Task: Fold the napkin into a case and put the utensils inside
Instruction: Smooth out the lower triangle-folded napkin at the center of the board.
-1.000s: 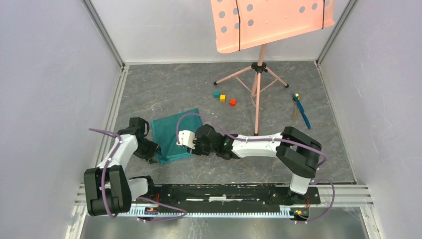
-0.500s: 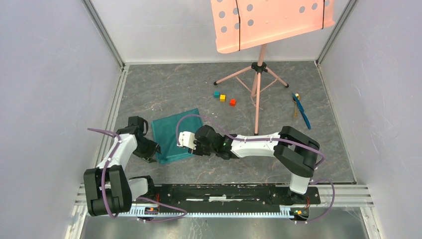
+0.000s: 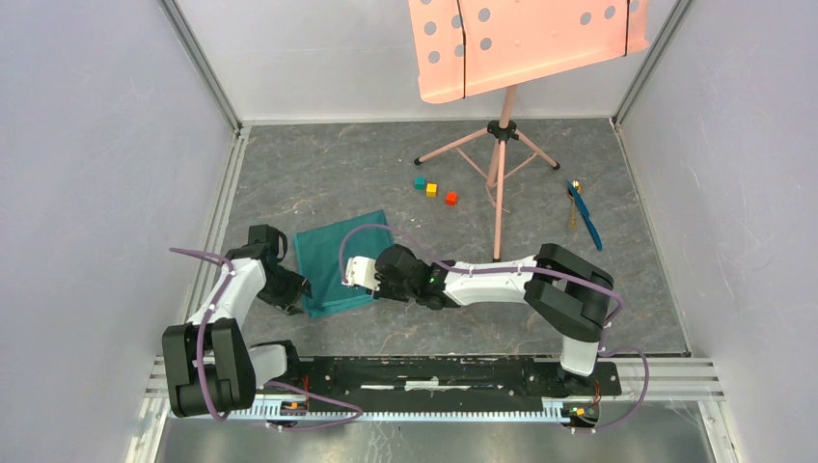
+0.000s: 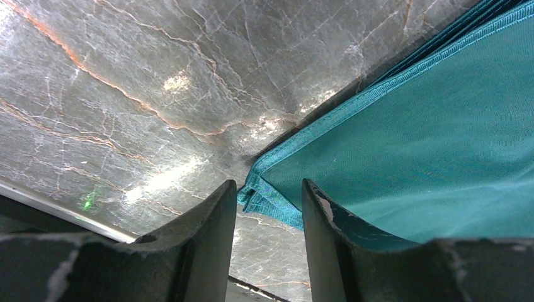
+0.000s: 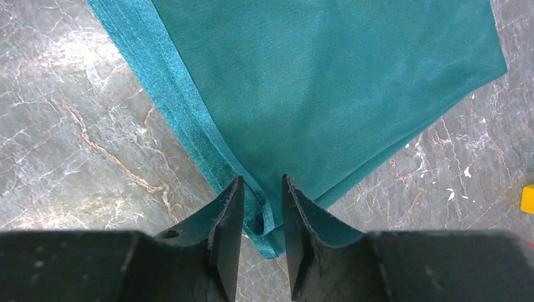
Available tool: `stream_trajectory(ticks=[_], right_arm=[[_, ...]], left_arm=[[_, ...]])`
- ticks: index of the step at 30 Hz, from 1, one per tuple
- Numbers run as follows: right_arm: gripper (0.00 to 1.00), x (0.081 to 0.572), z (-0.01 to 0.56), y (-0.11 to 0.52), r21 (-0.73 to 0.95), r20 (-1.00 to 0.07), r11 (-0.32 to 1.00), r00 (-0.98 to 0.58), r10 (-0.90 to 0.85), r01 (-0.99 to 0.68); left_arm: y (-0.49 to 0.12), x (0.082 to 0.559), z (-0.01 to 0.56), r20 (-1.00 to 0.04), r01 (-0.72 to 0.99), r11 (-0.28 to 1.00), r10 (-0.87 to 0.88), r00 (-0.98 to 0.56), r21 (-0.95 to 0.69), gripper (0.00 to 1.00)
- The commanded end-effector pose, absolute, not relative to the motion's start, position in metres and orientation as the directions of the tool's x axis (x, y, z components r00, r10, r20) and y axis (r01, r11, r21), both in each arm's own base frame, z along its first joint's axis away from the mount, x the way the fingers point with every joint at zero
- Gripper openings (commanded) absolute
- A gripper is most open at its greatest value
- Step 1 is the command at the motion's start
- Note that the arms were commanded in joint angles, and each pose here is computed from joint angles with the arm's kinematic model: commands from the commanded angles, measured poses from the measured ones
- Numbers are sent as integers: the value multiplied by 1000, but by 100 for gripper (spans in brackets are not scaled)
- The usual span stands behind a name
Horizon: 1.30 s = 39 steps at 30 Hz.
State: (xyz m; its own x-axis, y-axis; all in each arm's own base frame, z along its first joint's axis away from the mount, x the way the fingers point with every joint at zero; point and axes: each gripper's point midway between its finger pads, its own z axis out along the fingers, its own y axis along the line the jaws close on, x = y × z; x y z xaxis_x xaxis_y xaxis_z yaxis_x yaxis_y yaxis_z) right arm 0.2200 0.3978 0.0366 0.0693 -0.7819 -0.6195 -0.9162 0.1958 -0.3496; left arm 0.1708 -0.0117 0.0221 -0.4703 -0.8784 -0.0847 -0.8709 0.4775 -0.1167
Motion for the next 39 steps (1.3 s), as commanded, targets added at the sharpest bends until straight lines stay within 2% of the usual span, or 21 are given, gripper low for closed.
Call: stream_trajectory(ticks=[1,5,11,21,25,27,31,35,39], right_arm=[[32,228,55,412,-374,-658,234,79,-749,-898],[25,226,57,411,-365,-670,240,74,-739,-900],[8,223,57,406,-353,-682,256,60,-729,-900],[3,221,59,403,-342,-705,278,49,-708,-898],[2,220,60,405,-338,-709,277,50,-703,-899],[2,220,61,405,-337,-711,279,49,-701,-899],[0,222,62,404,-339,-714,297,39,-699,-892],[0,224,62,400,-331,-721,327,14,-693,-885],[0,223,64,399,-301,-740,360,-22,-672,-883]], left_arm=[[-6,173,25,-106,-866,488,-872,-479,-104,50],[-4,173,24,-113,-867,489,-871,-478,-99,49],[-5,173,21,-109,-867,487,-872,-477,-100,47],[-10,170,14,-86,-876,469,-883,-462,-110,35],[-11,165,12,-74,-887,452,-892,-446,-99,44],[-16,164,11,-47,-889,445,-895,-443,-110,44],[-15,166,8,-55,-888,444,-896,-440,-118,28],[-15,170,13,-61,-884,448,-894,-444,-131,8],[-20,173,22,-54,-876,449,-893,-447,-173,4]])
